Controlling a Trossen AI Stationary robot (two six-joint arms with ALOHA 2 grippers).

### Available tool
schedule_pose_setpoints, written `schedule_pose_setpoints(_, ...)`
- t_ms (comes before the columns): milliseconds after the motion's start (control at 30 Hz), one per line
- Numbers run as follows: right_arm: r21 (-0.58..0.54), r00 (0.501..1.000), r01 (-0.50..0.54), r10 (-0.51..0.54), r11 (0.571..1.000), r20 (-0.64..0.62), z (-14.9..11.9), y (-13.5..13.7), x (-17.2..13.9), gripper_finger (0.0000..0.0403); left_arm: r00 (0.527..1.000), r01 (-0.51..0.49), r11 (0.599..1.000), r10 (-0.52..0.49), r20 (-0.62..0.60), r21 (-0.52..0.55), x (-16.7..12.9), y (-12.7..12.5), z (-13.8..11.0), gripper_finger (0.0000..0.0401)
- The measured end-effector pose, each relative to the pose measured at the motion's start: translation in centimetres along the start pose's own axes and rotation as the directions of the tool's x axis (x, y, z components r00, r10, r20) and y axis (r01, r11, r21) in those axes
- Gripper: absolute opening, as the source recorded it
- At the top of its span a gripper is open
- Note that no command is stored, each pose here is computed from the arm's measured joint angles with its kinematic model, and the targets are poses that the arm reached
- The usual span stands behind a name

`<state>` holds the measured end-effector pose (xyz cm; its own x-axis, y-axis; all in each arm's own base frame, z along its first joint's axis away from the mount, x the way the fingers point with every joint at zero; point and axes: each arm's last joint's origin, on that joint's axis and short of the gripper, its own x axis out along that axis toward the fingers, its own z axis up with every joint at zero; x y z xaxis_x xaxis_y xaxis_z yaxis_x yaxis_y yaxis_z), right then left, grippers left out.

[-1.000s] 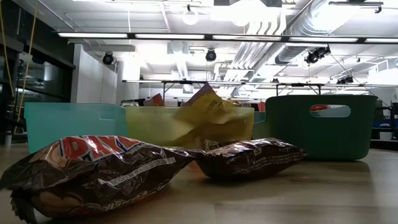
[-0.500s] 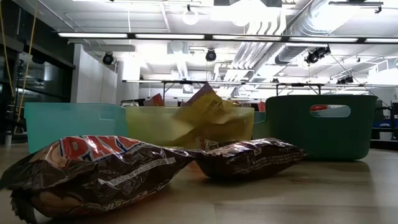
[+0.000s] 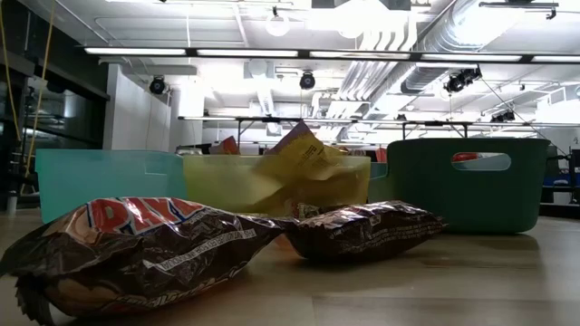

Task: Sort candy
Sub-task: Put the brown chocolate bar into the blue bin

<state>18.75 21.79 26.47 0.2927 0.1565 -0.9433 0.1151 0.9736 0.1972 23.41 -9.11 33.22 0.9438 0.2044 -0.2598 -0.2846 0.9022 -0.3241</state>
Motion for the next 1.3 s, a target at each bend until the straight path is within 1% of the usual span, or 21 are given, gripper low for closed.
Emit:
schedule_pose_setpoints(100,0.098,0.983,0.063,-0.079,0.993,0.168,1.9,-2.1,-1.8,0.0001,1.000,0.000,1.000,0.000,0.000,0.008,0.0,0.0,0.0,0.0204)
schedule_pose_setpoints(167,0.166,0.962,0.102,-0.140,0.981,0.236,3.2,-3.8,-2.2,0.0001,1.000,0.000,1.000,0.000,-0.001,0.009,0.0,0.0,0.0,0.0204)
schedule_pose_setpoints(267,0.231,0.946,0.161,-0.216,0.960,0.240,5.1,-6.2,-1.6,0.0001,1.000,0.000,1.000,0.000,-0.001,0.009,0.0,0.0,0.0,0.0204)
schedule_pose_setpoints(367,0.320,0.935,0.203,-0.280,0.925,0.217,6.8,-8.3,-0.8,0.0001,1.000,-0.002,1.000,0.002,-0.005,0.012,0.0,0.0,-0.1,0.0204)
schedule_pose_setpoints(433,0.365,0.930,0.231,-0.314,0.902,0.189,7.6,-9.5,-0.4,0.0003,1.000,-0.002,1.000,0.002,-0.005,0.012,0.0,0.0,-0.1,0.0204)
schedule_pose_setpoints(500,0.408,0.929,0.236,-0.329,0.882,0.172,8.3,-10.6,-0.2,0.0011,1.000,0.002,1.000,-0.002,-0.008,0.013,0.0,0.0,-0.1,0.0204)
schedule_pose_setpoints(567,0.441,0.934,0.228,-0.323,0.868,0.152,8.8,-11.5,-0.2,0.0029,1.000,0.013,1.000,-0.013,-0.014,0.012,0.0,0.0,-0.1,0.0204)
schedule_pose_setpoints(633,0.470,0.943,0.211,-0.305,0.857,0.132,9.2,-12.1,-0.2,0.0057,1.000,0.017,1.000,-0.017,-0.017,0.012,0.0,0.0,-0.1,0.0204)
schedule_pose_setpoints(733,0.518,0.952,0.193,-0.287,0.833,0.107,9.3,-12.6,-0.2,0.0114,0.999,0.032,0.999,-0.031,-0.024,0.020,-0.1,0.0,-0.1,0.0204)
schedule_pose_setpoints(867,0.538,0.963,0.174,-0.258,0.825,0.084,9.4,-13.0,-0.3,0.0187,0.997,0.076,0.996,-0.074,-0.026,0.055,-0.7,0.1,0.4,0.0204)
schedule_pose_setpoints(900,0.565,0.964,0.169,-0.256,0.808,0.078,9.4,-13.3,-0.5,0.0202,0.996,0.083,0.995,-0.082,-0.018,0.063,-1.0,0.2,0.7,0.0204)
schedule_pose_setpoints(933,0.611,0.962,0.171,-0.266,0.773,0.067,9.3,-13.7,-0.9,0.0213,0.996,0.088,0.993,-0.087,-0.007,0.073,-1.4,0.3,0.9,0.0204)
schedule_pose_setpoints(967,0.669,0.955,0.187,-0.293,0.719,0.049,9.1,-14.2,-1.2,0.0222,0.996,0.089,0.993,-0.090,0.005,0.082,-1.7,0.4,1.2,0.0204)
schedule_pose_setpoints(1033,0.758,0.926,0.253,-0.379,0.601,-0.008,8.5,-15.5,-1.8,0.0232,0.996,0.073,0.993,-0.077,0.041,0.094,-2.3,0.8,1.9,0.0204)
schedule_pose_setpoints(1067,0.784,0.909,0.281,-0.416,0.553,-0.032,8.2,-16.2,-2.2,0.0234,0.996,0.064,0.993,-0.069,0.058,0.096,-2.6,1.1,2.3,0.0204)
schedule_pose_setpoints(1100,0.800,0.893,0.309,-0.447,0.514,-0.058,8.1,-16.9,-2.4,0.0235,0.996,0.055,0.994,-0.062,0.069,0.099,-2.9,1.4,2.6,0.0204)
schedule_pose_setpoints(1167,0.814,0.858,0.374,-0.500,0.445,-0.121,7.9,-18.5,-2.8,0.0235,0.994,0.045,0.995,-0.054,0.099,0.094,-3.3,1.9,3.2,0.0204)
schedule_pose_setpoints(1233,0.819,0.817,0.423,-0.554,0.387,-0.160,8.1,-20.5,-3.1,0.0236,0.993,0.026,0.995,-0.037,0.115,0.092,-3.5,2.5,3.7,0.0204)
schedule_pose_setpoints(1267,0.823,0.801,0.434,-0.575,0.366,-0.167,8.3,-21.6,-3.1,0.0236,0.992,0.016,0.996,-0.026,0.123,0.087,-3.5,2.7,3.9,0.0204)
schedule_pose_setpoints(1300,0.830,0.795,0.438,-0.579,0.346,-0.178,8.4,-22.9,-2.8,0.0236,0.992,0.003,0.997,-0.014,0.129,0.082,-3.4,3.0,4.0,0.0204)
